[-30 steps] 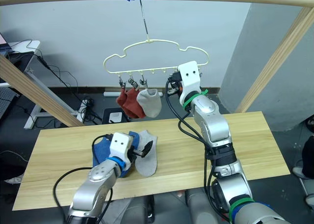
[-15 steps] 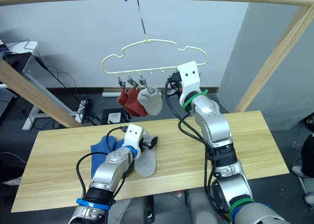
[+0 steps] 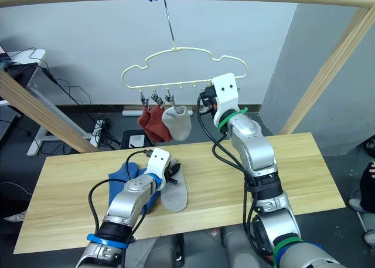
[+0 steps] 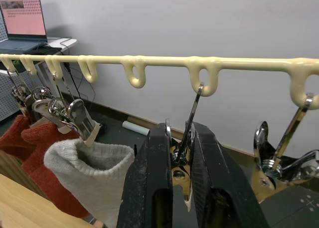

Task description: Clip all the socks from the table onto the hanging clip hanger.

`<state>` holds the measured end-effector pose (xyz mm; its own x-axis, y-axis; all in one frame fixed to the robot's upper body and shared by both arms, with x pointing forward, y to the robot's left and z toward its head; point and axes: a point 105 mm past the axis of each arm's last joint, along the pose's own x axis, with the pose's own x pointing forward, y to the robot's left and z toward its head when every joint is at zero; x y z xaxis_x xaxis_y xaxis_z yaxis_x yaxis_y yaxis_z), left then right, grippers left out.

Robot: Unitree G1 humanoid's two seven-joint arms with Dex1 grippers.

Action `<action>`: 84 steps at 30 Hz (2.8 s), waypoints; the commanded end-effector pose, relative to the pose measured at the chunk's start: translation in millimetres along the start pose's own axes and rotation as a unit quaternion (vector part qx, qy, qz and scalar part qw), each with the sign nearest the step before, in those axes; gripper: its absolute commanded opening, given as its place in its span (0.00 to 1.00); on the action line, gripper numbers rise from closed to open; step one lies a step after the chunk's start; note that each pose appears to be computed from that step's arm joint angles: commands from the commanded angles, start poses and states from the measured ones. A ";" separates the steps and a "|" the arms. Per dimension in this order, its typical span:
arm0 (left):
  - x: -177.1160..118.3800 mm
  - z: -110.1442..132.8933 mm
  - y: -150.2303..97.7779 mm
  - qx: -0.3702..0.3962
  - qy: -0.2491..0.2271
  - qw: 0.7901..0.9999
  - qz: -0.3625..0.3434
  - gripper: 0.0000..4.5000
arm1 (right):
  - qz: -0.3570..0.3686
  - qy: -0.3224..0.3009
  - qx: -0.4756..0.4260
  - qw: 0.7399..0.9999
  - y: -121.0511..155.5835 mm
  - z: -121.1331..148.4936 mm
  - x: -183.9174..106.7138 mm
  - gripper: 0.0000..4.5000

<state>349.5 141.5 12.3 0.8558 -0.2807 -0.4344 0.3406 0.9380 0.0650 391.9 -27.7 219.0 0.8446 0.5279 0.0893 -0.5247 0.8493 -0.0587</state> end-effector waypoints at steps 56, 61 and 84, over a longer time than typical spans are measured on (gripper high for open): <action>-31.3 181.2 -71.9 -0.202 -0.316 0.885 -0.275 0.00 | 0.010 -0.029 0.032 0.999 6.2 24.3 -8.5 0.03; -30.7 187.6 -72.0 -0.201 -0.328 0.883 -0.269 0.00 | 0.012 -0.017 0.041 0.999 7.0 20.0 -8.1 0.03; -19.0 195.7 -66.7 -0.187 -0.338 0.892 -0.236 0.00 | 0.053 -0.016 0.064 0.996 15.8 29.5 -29.4 0.90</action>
<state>385.9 44.9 179.3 0.7401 -0.6130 0.2765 0.6709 0.6445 -0.3668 364.8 -29.7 234.0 0.8040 0.5892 0.0801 -0.5941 0.8016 0.0667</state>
